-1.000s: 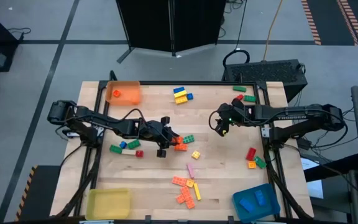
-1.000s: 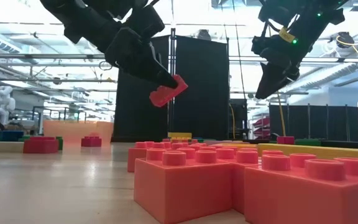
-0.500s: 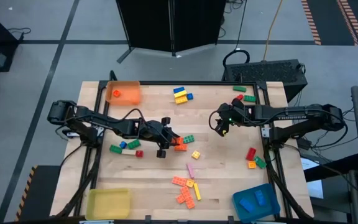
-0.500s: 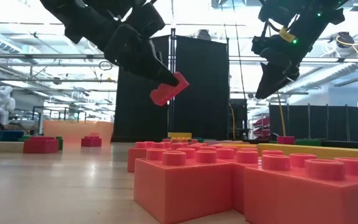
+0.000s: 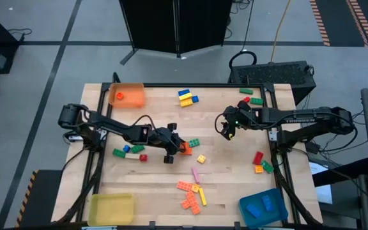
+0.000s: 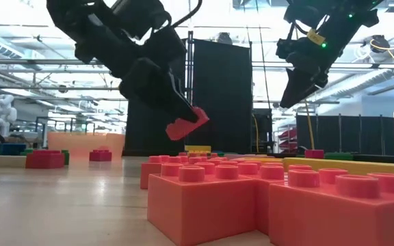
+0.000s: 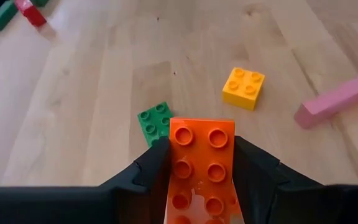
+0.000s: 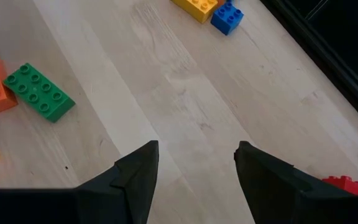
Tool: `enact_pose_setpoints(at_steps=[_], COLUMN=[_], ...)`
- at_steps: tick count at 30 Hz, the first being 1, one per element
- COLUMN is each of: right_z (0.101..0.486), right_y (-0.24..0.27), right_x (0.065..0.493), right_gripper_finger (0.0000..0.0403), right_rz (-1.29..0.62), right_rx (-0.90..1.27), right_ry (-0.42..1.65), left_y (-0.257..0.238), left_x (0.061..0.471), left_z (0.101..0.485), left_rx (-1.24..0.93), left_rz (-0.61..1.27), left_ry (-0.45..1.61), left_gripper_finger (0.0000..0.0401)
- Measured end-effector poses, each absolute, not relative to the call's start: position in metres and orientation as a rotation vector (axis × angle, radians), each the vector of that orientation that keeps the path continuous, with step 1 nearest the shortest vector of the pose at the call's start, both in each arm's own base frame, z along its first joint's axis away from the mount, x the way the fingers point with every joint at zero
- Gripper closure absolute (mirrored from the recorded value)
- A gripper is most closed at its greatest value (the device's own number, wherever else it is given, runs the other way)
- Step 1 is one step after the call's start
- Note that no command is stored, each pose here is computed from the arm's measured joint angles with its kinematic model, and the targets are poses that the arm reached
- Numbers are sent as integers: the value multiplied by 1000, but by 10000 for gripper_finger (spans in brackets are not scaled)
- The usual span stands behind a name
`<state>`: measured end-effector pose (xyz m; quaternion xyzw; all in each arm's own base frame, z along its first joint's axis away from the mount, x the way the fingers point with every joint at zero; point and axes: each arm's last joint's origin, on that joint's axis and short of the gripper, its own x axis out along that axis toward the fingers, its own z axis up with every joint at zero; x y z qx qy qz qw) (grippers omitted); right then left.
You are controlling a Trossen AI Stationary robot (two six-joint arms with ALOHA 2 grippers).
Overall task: Sort blocks by size
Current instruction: Put the orange 8 stud game piece into the blue bin
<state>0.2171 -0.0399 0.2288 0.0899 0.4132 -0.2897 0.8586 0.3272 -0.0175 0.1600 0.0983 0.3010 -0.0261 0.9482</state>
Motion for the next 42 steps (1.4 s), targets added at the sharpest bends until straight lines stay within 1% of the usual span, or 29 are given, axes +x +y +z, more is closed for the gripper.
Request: enact_pose_setpoints(at_steps=[4, 11, 14, 20, 25, 33, 37, 42], right_z=[229, 229, 228, 234, 254, 288, 292, 292], right_y=[-40, -40, -40, -37, -37, -37, -37, -36], right_x=[217, 217, 216, 208, 203, 204, 202, 201], right_gripper_finger=[198, 198, 198, 198, 198, 198, 198, 198], right_rz=[-608, -609, -608, -574, -583, -604, -603, -611], right_rx=[189, 188, 187, 194, 181, 221, 215, 227], right_ry=[868, 872, 887, 1020, 1095, 1052, 1065, 1069], left_y=[-18, -25, -27, -29, -41, -55, -60, -62], left_x=[334, 350, 359, 381, 408, 435, 440, 442], left_z=[157, 156, 154, 157, 170, 190, 194, 188], left_rx=[190, 170, 156, 145, 148, 181, 182, 204], left_rz=[-68, -235, -272, -279, -352, -397, -441, -461], left_ry=[556, 321, 261, 216, 131, 34, 8, 0], left_gripper_finger=[262, 262, 262, 262, 262, 262, 262, 262])
